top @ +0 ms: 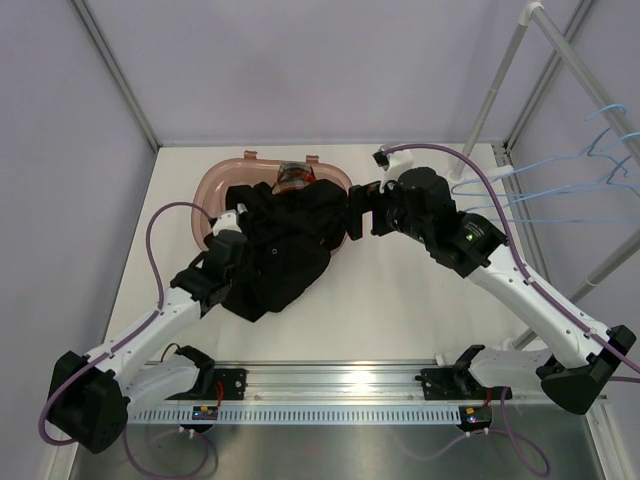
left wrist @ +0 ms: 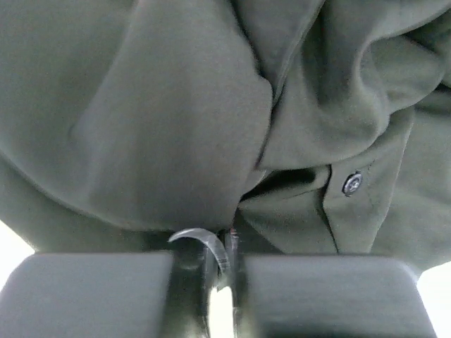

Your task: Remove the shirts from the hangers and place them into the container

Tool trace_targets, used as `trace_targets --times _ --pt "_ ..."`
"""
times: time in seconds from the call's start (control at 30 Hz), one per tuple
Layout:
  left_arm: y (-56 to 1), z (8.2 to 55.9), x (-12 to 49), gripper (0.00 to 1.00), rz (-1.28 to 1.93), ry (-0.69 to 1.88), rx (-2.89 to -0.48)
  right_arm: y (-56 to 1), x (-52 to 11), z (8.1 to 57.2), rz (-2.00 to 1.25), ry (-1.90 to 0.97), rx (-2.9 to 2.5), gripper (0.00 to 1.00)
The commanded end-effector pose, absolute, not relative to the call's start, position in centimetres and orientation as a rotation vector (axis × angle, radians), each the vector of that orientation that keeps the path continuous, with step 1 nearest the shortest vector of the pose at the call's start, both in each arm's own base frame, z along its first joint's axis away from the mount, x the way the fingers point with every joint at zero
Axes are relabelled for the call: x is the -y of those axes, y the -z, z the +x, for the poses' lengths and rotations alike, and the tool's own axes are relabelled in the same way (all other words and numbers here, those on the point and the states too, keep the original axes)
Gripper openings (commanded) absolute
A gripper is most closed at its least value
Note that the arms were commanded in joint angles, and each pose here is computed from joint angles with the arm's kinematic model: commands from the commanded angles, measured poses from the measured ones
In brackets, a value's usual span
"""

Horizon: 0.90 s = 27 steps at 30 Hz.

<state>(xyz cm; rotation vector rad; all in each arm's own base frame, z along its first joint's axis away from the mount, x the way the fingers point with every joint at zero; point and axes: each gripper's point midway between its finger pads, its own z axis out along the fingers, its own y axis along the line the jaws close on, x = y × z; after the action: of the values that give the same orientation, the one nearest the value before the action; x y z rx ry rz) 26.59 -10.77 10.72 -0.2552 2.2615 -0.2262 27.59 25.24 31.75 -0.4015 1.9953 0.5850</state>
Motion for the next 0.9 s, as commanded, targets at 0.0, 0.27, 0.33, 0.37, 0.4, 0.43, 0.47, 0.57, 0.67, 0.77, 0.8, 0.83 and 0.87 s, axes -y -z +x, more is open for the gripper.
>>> trace_targets --times 0.0,0.27,0.33,0.37,0.4,0.43,0.47,0.57,0.67,0.77,0.8,0.83,0.87 --pt "-12.2 27.8 11.9 0.00 -0.247 0.247 -2.212 -33.8 -25.5 27.2 -0.395 -0.626 -1.926 0.99" --pt "-21.0 29.4 15.1 0.00 -0.124 0.338 -2.031 -32.8 -25.8 27.7 -0.409 -0.602 -1.948 1.00" --pt "-24.4 30.6 15.9 0.00 -0.090 0.369 -1.931 -32.6 -26.0 27.8 -0.414 -0.602 -1.952 1.00" --pt "-27.2 31.3 16.1 0.00 -0.044 0.368 -1.860 -32.5 -26.1 27.9 -0.416 -0.605 -1.953 1.00" --pt "-28.4 32.1 16.4 0.00 -0.010 0.354 -1.823 -32.3 -26.2 27.9 -0.423 -0.604 -1.956 0.99" --pt "-31.0 33.1 17.1 0.00 0.016 0.370 -1.732 -32.4 -26.3 27.9 -0.423 -0.609 -1.955 0.99" --pt "-33.7 34.0 16.9 0.00 0.056 0.337 -1.661 -32.3 -26.3 28.0 -0.425 -0.609 -1.960 0.99" --pt "-35.1 38.5 16.6 0.00 0.077 0.285 -1.648 -32.3 -26.4 28.1 -0.435 -0.599 -1.959 0.99" --pt "-35.5 43.8 16.0 0.00 0.056 0.329 -1.681 -32.3 -26.1 28.4 -0.440 -0.568 -1.959 0.99" --pt "-34.2 48.7 15.5 0.00 0.050 0.313 -1.761 -32.6 -25.8 28.5 -0.439 -0.550 -1.946 0.99" --pt "-34.0 49.6 15.3 0.00 0.047 0.312 -1.772 -32.7 -25.7 28.6 -0.434 -0.540 -1.941 0.99" --pt "-35.2 50.5 15.2 0.00 0.039 0.323 -1.758 -32.7 -25.5 28.8 -0.429 -0.526 -1.940 0.99" --pt "-32.6 51.6 14.2 0.00 -0.002 0.307 -1.835 -32.8 -25.4 28.9 -0.423 -0.518 -1.938 1.00"
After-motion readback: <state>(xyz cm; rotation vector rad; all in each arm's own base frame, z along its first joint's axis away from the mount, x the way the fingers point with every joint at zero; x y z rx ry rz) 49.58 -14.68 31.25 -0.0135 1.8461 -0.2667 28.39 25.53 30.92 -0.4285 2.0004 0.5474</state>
